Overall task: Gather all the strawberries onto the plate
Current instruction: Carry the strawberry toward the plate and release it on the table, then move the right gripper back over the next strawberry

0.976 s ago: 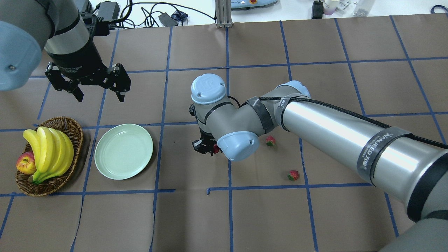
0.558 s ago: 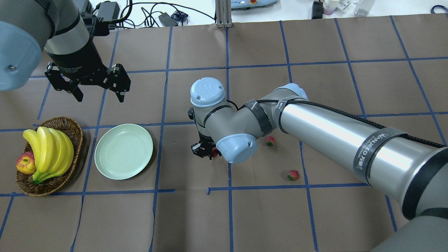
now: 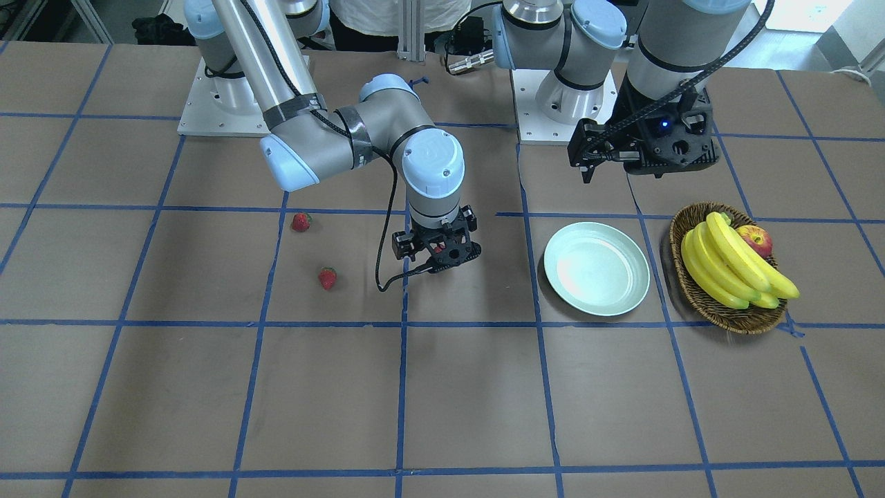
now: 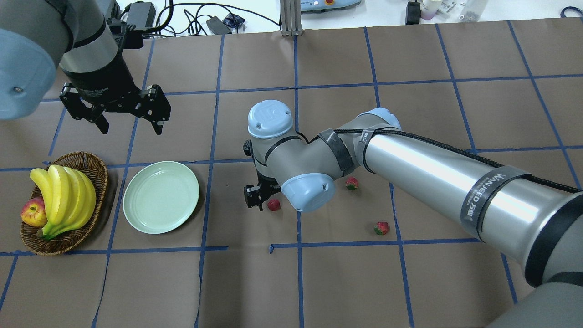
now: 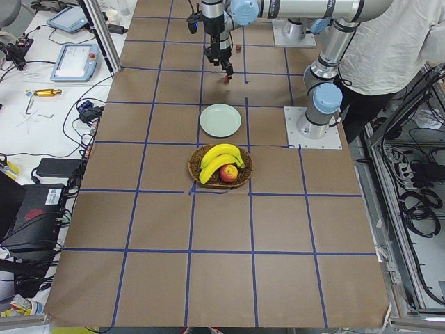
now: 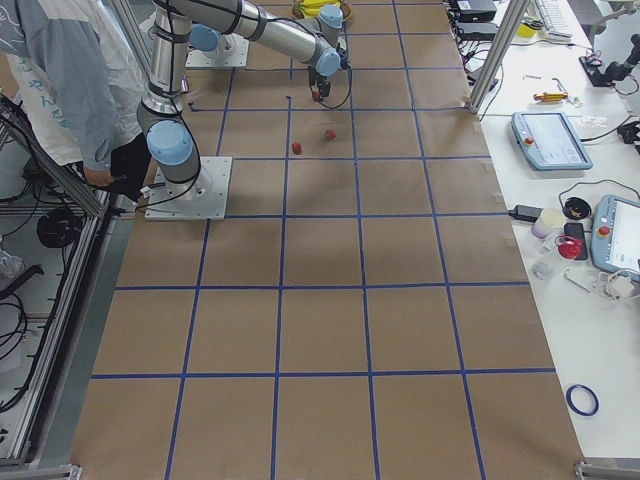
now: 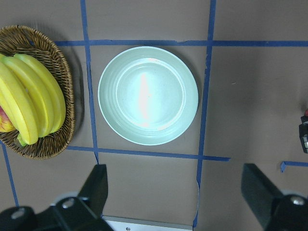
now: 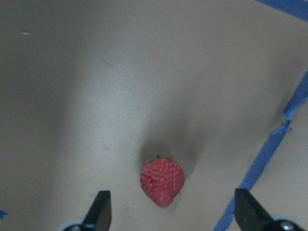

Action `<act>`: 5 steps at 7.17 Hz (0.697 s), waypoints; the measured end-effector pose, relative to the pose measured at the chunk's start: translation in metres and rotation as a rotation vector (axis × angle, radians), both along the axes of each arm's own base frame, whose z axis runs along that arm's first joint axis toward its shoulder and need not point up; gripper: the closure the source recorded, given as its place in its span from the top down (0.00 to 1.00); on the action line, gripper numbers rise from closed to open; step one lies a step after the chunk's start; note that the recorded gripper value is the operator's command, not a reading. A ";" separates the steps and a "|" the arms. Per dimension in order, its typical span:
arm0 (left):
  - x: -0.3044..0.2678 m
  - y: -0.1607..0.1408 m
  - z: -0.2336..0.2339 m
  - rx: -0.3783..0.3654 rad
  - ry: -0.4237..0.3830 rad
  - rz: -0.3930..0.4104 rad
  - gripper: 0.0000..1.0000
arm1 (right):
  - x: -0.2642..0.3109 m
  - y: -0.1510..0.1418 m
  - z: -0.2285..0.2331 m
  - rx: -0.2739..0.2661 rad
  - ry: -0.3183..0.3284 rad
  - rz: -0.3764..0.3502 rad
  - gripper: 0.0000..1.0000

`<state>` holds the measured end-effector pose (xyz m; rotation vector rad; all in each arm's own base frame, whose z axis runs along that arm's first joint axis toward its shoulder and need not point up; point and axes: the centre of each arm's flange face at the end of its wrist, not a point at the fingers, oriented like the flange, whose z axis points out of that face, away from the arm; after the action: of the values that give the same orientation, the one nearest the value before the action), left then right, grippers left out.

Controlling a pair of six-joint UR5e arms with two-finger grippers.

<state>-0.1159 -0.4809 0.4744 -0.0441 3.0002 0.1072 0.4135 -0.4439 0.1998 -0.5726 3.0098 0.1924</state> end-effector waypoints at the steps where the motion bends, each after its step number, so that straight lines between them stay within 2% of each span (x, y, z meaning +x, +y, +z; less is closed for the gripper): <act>1: 0.000 0.000 0.000 0.000 0.000 0.000 1.00 | -0.008 -0.002 0.014 -0.012 0.022 -0.002 1.00; 3: 0.000 0.000 -0.001 0.001 -0.001 0.000 1.00 | -0.055 -0.021 0.043 -0.019 0.121 -0.033 1.00; 5: 0.000 0.001 -0.003 0.006 0.000 0.000 1.00 | -0.112 -0.052 0.049 -0.034 0.202 -0.066 1.00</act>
<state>-0.1159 -0.4803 0.4711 -0.0440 2.9997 0.1158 0.3014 -0.4962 0.2483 -0.4827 3.2275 0.2066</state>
